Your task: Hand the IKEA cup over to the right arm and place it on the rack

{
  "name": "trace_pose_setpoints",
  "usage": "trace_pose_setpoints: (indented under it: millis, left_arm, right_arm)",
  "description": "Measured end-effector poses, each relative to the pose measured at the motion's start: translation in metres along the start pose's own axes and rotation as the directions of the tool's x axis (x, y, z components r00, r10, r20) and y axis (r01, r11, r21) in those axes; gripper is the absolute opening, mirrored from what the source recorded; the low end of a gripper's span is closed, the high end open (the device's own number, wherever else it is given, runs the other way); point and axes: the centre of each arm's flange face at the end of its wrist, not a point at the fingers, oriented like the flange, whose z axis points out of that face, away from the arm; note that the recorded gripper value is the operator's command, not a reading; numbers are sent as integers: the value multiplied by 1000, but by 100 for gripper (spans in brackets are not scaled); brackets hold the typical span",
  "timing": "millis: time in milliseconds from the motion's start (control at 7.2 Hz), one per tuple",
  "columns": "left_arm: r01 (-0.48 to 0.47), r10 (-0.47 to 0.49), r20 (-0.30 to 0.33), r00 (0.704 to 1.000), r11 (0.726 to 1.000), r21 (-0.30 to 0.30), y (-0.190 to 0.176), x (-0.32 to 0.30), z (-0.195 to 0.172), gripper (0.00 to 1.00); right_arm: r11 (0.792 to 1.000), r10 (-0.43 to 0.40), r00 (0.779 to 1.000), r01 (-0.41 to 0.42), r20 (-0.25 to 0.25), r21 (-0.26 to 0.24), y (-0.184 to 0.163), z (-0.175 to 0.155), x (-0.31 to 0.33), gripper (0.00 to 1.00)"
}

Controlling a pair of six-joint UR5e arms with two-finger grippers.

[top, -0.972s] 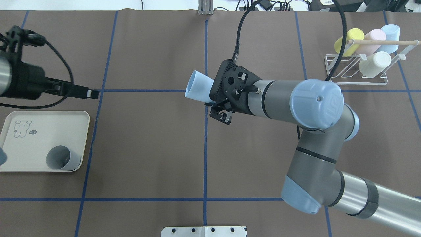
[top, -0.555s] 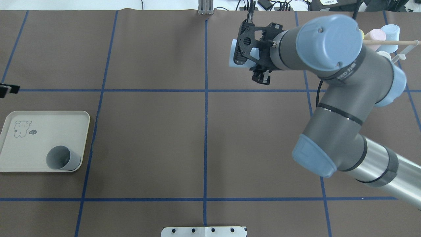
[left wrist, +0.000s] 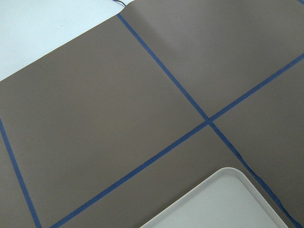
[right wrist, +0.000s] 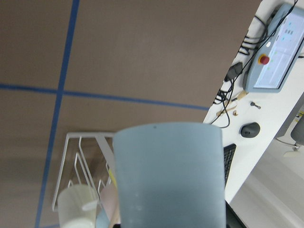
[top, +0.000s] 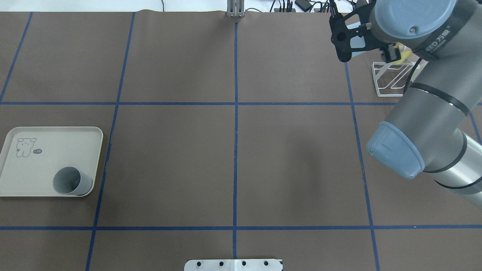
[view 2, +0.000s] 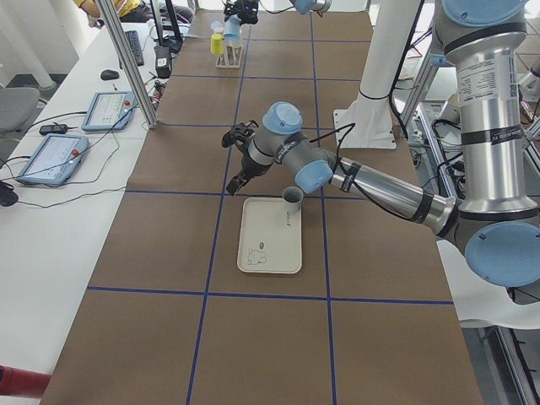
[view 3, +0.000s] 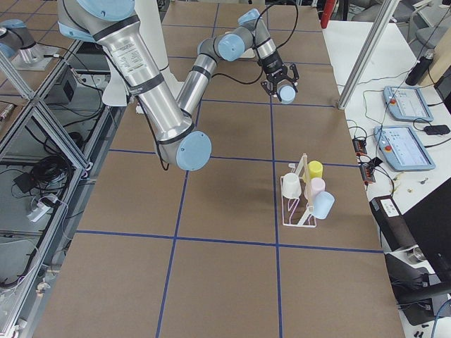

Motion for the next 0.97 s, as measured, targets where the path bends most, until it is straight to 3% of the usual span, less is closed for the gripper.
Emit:
trace_pose_setpoints:
  millis: [139, 416, 694, 972]
  left_arm:
    - [1, -1, 0, 1000, 1000, -1, 0, 0, 0, 100]
    - [4, -4, -2, 1000, 1000, 0, 0, 0, 0, 100]
    - [5, -5, -10, 1000, 1000, -1, -1, 1, 0, 100]
    - [6, -6, -13, 1000, 1000, -2, 0, 1, 0, 100]
  right_arm:
    - [991, -84, 997, 83, 3, -107, 17, 16, -12, 22]
    - [948, -167, 985, 171, 38, -269, 43, 55, -46, 22]
    - [916, -194, 980, 199, 50, -347, 50, 85, -63, 21]
    - [908, -189, 982, 175, 0, -380, 40, 127, -74, 23]
